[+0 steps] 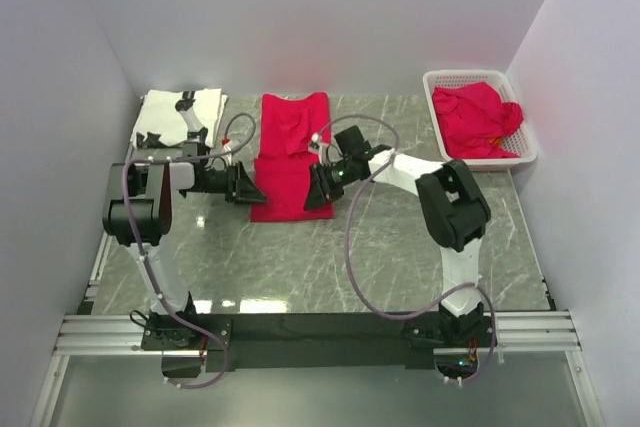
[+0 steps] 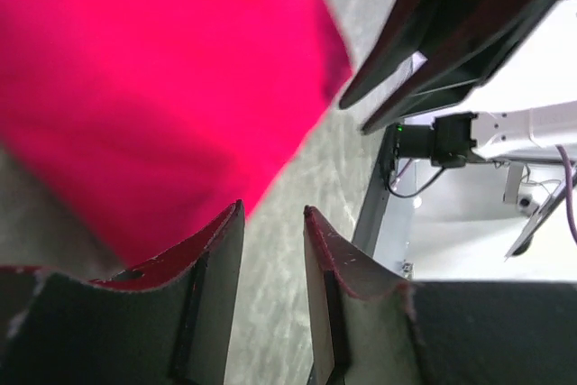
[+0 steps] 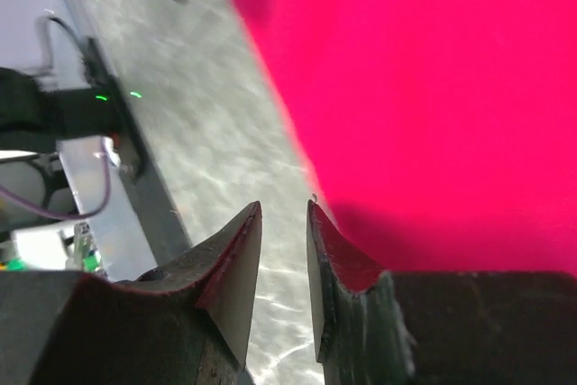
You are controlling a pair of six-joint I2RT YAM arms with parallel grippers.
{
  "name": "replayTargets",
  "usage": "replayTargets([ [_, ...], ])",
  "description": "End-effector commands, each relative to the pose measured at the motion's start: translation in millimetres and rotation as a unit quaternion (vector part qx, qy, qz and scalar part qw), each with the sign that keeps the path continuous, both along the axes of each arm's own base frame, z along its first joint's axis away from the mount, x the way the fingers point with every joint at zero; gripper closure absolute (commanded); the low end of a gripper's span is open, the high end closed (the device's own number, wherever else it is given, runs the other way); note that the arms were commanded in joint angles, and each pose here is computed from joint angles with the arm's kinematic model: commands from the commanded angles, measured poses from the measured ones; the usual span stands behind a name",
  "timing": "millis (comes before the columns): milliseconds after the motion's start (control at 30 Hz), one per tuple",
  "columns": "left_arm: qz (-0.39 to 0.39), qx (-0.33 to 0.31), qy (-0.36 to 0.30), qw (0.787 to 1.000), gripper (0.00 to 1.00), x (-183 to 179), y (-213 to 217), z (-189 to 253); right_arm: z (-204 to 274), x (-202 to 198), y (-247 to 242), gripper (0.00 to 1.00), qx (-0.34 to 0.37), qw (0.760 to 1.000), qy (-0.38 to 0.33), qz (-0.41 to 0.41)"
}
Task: Fold and stack the t-shirts
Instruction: Fold the tshirt
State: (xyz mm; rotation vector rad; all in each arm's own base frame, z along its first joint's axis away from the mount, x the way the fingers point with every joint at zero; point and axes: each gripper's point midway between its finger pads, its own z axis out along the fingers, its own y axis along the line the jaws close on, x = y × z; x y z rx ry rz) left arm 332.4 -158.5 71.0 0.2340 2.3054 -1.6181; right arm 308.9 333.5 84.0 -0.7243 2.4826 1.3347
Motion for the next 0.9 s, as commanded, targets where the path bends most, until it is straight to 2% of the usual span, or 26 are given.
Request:
replayTargets([
  [0,0.011,0.011,0.002,1.0,0.62,7.7,1.6,-16.3,-40.5,4.5,-10.1,0.66,-0.02,0.999,0.034,-0.014],
  [167,0.015,0.018,0.079,0.997,0.63,-2.8,3.9,-51.9,-71.2,8.3,-27.9,0.68,-0.045,0.996,0.068,-0.037],
  [267,0.011,0.016,0.088,0.996,0.64,-6.4,8.4,-52.3,-67.7,2.1,-34.9,0.68,-0.053,0.996,0.067,-0.033],
  [300,0.01,0.011,0.085,0.996,0.64,-6.5,12.0,-47.1,-51.9,2.6,-34.7,0.68,-0.047,0.997,0.05,-0.03],
  [333,-0.006,0.014,0.027,1.0,0.64,-0.2,15.3,-35.5,-42.8,0.1,-36.9,0.68,-0.047,0.998,0.038,-0.026],
  [367,-0.016,0.012,0.03,0.999,0.64,-8.3,17.1,-25.5,-30.1,0.2,-37.4,0.67,-0.04,0.999,0.021,-0.023],
  [400,-0.027,0.013,0.004,1.0,0.64,-9.8,19.1,-16.0,-2.2,1.6,-38.6,0.66,-0.03,0.999,-0.019,-0.023],
  [433,-0.052,0.03,-0.073,0.996,0.63,-5.8,23.0,-8.7,5.8,-1.7,-42.9,0.66,-0.033,0.998,-0.045,-0.012],
  [500,-0.078,0.05,-0.126,0.988,0.61,-18.1,26.2,13.9,32.8,-2.5,-50.5,0.61,-0.039,0.993,-0.11,-0.009],
  [533,-0.093,0.078,-0.163,0.979,0.61,-23.6,30.6,8.8,26.3,0.4,-62.5,0.58,-0.072,0.984,-0.16,0.002],
  [567,-0.097,0.101,-0.209,0.968,0.6,-24.3,34.5,20.8,26.5,3.1,-68.9,0.49,-0.094,0.975,-0.199,0.008],
  [600,-0.103,0.119,-0.245,0.957,0.58,-24.0,37.2,21.6,34.3,0.5,-69.3,0.47,-0.109,0.962,-0.249,0.02],
  [633,-0.119,0.153,-0.277,0.941,0.57,-30.6,44.4,10.2,22.3,9.3,-83.6,0.46,-0.159,0.937,-0.309,0.031],
  [667,-0.125,0.176,-0.324,0.921,0.57,-31.2,47.9,19.0,19.4,8.9,-86.2,0.46,-0.176,0.924,-0.337,0.043],
  [767,-0.152,0.25,-0.447,0.845,0.55,-27.8,63.7,12.9,14.1,16.1,-91.0,0.46,-0.217,0.881,-0.413,0.081],
  [800,-0.161,0.263,-0.47,0.827,0.54,-27.2,64.3,12.6,16.1,17.7,-91.5,0.45,-0.22,0.868,-0.436,0.092],
  [833,-0.181,0.276,-0.521,0.787,0.53,-25.1,62.8,14.2,13.7,18.1,-86.8,0.43,-0.222,0.841,-0.478,0.121],
  [867,-0.194,0.288,-0.538,0.768,0.53,-24.8,63.1,11.5,14.1,18.0,-83.9,0.43,-0.221,0.826,-0.5,0.135],
])
